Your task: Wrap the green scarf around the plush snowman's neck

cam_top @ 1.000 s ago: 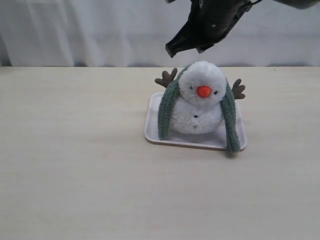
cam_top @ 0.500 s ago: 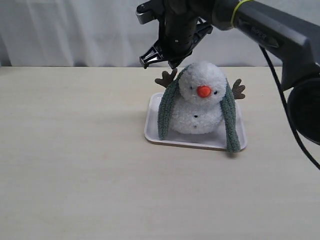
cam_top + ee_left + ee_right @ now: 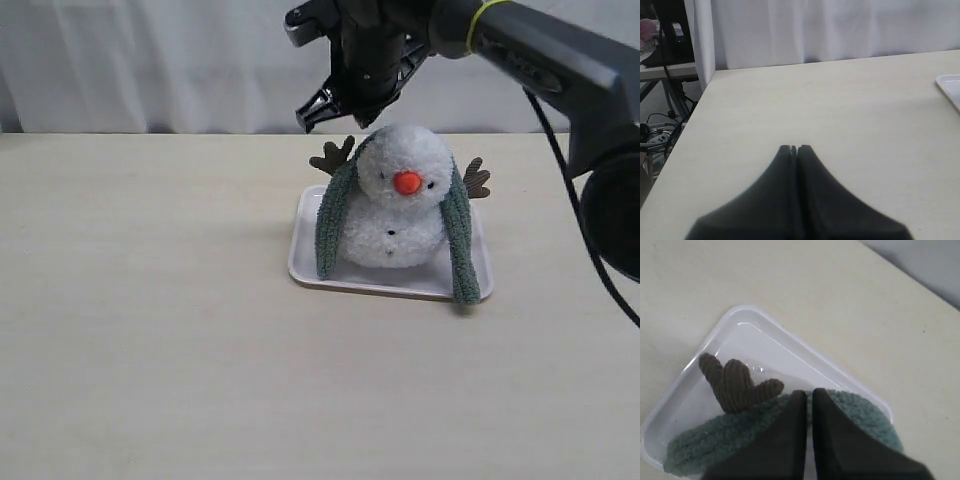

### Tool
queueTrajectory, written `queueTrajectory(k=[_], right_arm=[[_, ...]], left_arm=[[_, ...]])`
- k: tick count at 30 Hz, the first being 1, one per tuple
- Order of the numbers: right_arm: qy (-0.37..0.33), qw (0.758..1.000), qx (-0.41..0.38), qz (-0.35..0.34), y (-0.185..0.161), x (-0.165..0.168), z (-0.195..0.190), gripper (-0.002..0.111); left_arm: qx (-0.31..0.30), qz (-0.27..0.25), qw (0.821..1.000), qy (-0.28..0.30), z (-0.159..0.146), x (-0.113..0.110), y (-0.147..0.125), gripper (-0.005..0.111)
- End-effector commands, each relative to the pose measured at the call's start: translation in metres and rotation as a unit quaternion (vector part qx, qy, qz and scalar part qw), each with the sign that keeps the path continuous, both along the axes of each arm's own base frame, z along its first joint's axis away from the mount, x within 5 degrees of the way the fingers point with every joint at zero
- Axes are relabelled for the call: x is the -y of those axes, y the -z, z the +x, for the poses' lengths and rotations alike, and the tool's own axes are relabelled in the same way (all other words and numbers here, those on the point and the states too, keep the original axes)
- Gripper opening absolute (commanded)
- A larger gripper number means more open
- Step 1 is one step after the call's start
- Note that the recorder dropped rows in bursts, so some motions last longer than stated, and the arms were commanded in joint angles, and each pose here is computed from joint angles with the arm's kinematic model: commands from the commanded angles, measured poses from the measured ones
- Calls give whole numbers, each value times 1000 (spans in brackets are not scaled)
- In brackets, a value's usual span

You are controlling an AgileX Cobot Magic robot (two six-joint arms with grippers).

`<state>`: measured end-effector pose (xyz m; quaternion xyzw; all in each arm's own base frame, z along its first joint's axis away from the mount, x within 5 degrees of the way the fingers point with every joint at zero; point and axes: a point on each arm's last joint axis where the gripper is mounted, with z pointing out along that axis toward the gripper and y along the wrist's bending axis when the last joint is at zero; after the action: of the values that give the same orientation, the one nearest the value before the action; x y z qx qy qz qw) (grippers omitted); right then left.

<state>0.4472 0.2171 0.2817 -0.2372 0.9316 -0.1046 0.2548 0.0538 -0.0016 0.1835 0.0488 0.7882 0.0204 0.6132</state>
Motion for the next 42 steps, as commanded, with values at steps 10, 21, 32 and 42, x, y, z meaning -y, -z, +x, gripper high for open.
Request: queueTrajectory(k=[10, 21, 32, 42], right_arm=[[6, 957, 162, 241, -44, 38, -57, 4], [55, 989, -34, 134, -46, 50, -19, 4], [25, 997, -61, 51, 11, 20, -4, 4], [25, 997, -54, 52, 21, 17, 2, 4]], left_arm=[[7, -1, 1000, -1, 0, 0, -1, 0], [6, -1, 1000, -1, 0, 0, 0, 0], [6, -1, 1000, -1, 0, 0, 0, 0], [6, -1, 1000, -1, 0, 0, 0, 0]])
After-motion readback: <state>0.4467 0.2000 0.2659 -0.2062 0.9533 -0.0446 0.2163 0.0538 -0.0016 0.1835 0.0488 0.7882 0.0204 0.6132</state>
